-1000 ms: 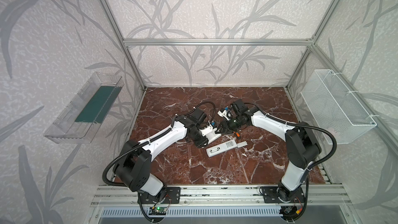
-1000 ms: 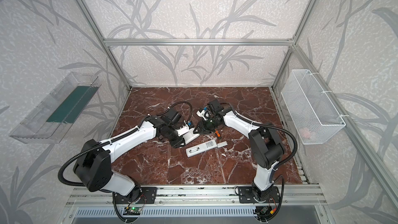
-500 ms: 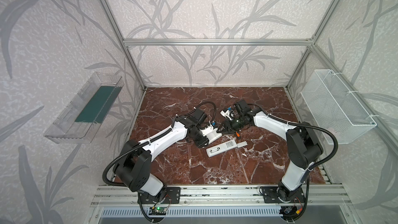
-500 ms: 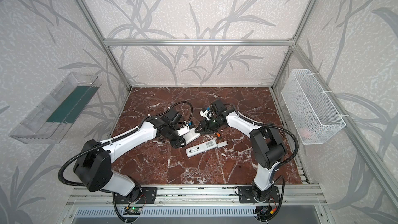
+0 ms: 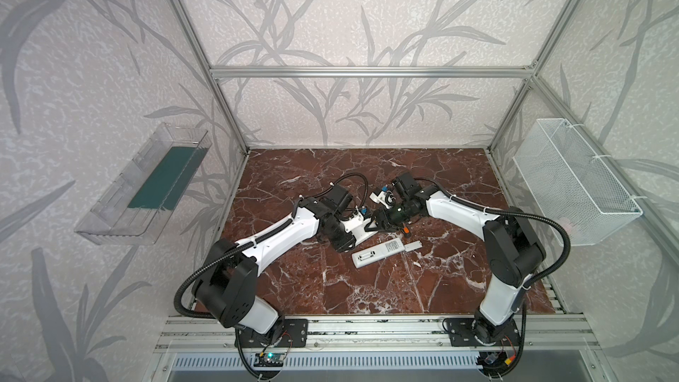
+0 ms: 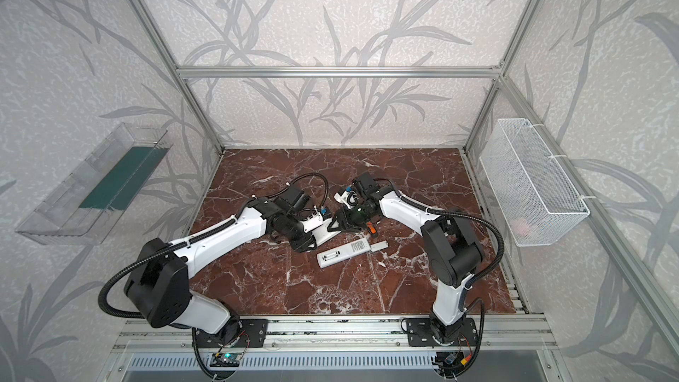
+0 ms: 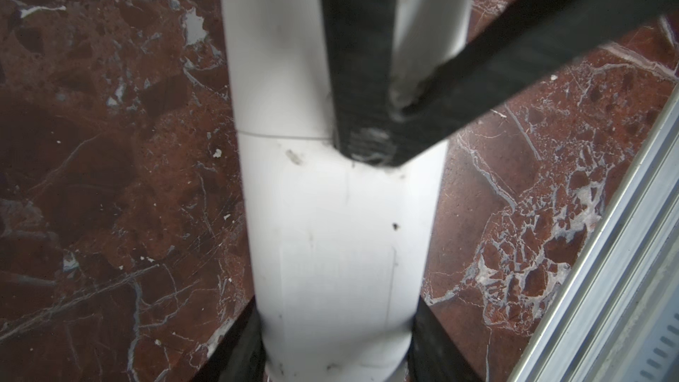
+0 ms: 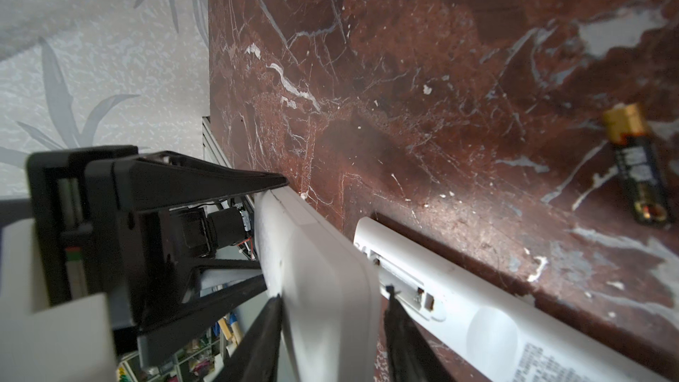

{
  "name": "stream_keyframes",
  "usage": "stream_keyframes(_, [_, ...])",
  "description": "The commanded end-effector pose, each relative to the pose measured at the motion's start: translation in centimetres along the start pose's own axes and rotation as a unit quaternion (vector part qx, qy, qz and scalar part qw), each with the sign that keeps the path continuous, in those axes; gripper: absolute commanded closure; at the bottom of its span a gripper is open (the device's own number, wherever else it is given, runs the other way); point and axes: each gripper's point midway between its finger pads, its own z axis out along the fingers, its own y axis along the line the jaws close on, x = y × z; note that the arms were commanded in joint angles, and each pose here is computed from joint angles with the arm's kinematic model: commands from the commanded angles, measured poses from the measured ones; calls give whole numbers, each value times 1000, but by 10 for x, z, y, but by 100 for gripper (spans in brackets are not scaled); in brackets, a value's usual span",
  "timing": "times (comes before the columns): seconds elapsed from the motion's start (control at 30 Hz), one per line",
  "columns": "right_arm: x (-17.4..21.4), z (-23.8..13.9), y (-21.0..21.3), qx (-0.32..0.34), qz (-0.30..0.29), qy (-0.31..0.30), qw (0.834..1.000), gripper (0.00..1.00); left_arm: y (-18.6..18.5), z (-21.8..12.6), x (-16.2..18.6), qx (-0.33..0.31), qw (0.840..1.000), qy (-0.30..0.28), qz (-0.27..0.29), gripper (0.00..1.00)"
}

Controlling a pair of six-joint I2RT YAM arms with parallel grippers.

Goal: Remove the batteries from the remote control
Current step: 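Grip the far end of the white block with the right gripper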

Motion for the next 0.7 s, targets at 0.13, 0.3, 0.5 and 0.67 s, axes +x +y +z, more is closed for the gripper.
stream_keyframes(0.13, [-6, -10, -13, 17, 11, -17, 1000, 68, -4, -8, 0, 0, 1000, -7, 20, 67])
stream_keyframes(0.3, [-7, -15, -13, 9, 14, -25, 1000, 62, -5, -7, 0, 1, 1000, -7, 20, 67])
stream_keyframes(0.5, [-7, -16, -16, 21, 12, -26, 999, 51, -4, -7, 1, 0, 1000, -7, 20, 67])
stream_keyframes(0.67, [-3, -15, -25, 39, 13, -20, 999, 67, -4, -7, 0, -1, 1000, -7, 20, 67])
